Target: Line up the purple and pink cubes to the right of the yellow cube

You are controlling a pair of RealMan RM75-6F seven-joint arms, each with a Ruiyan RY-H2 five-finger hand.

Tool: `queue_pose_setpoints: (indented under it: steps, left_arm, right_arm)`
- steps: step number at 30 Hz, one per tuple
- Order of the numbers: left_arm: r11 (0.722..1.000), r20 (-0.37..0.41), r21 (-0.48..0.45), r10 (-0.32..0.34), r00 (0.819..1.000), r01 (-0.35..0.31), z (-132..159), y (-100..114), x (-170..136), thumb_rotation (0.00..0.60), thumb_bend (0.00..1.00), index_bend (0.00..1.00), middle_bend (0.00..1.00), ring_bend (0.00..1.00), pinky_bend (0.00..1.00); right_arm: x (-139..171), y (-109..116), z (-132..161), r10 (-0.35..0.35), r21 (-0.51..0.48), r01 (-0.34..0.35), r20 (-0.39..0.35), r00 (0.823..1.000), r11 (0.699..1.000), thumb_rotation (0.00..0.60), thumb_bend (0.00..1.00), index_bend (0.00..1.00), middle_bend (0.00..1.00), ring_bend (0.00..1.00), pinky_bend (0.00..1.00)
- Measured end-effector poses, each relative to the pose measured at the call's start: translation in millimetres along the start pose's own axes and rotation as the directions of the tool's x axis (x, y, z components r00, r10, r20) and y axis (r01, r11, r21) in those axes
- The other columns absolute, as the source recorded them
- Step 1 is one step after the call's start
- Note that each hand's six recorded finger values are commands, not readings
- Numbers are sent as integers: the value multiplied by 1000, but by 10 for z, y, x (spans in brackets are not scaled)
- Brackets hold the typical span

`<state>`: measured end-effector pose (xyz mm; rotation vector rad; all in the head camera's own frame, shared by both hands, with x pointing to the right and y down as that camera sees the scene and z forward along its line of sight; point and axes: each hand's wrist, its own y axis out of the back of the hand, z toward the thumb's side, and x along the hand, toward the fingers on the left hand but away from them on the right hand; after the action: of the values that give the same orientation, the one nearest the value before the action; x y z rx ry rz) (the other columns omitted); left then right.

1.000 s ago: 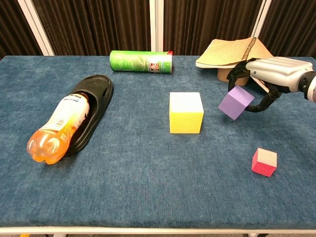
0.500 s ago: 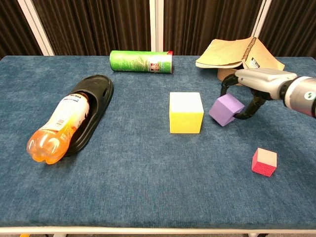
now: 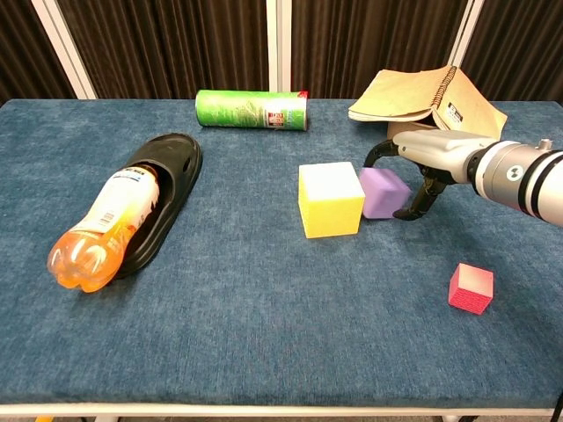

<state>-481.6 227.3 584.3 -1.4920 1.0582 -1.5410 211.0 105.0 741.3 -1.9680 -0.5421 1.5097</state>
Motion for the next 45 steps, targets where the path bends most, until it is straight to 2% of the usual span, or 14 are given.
queue_pose_setpoints:
  steps: [2,6,10,15,18,21,27,35,45]
  left_arm:
    - [1000,3,-1,1,1000,-1,4,0,7,600,0,169,200,146,166]
    - [1000,3,-1,2,1000,-2,-1,4,6,600,0,169,200,146,166]
    - [1000,-1,0,1,1000,-1,-13,6,-6,600,0,169,200,146,166]
    - [1000,-7,3,-5,1000,5,-16,-4,-14,600,0,169,200,146,166]
    - [1000,-6,4,-7,1000,7,8,-7,-16,600,0,169,200,147,167]
    - [1000,-11,6,-7,1000,7,16,3,-30,600,0,169,200,147,166]
    - [1000,-20,11,-10,1000,10,9,19,-52,600,0,169,200,147,166]
    - [1000,-20,11,-9,1000,9,1,24,-55,600,0,169,200,146,166]
    - [1000,-24,6,-10,1000,10,-20,10,-65,600,0,169,200,146,166]
  right_arm:
    - [3,-6,11,3,-4,-3,-1,1000,1000,600,122,45,45,0,0]
    - [31,27,15,-3,-5,3,-11,1000,1000,600,107,26,35,0,0]
    - [84,128,-67,-22,11,22,-14,1000,1000,600,107,25,22,0,0]
    - [129,355,-343,-60,44,59,17,998,997,600,124,27,20,0,0]
    - [71,395,-402,-50,49,49,19,999,998,600,131,82,35,0,0]
    - [4,360,-379,-3,43,3,-4,1000,999,600,132,141,34,0,0]
    - [-58,180,-232,103,43,-100,-69,992,994,600,132,180,30,0,0]
    - [-98,49,-172,122,35,-120,-85,989,992,600,131,187,32,0,0]
    - [-49,11,-136,139,17,-138,-98,985,990,600,132,194,33,0,0]
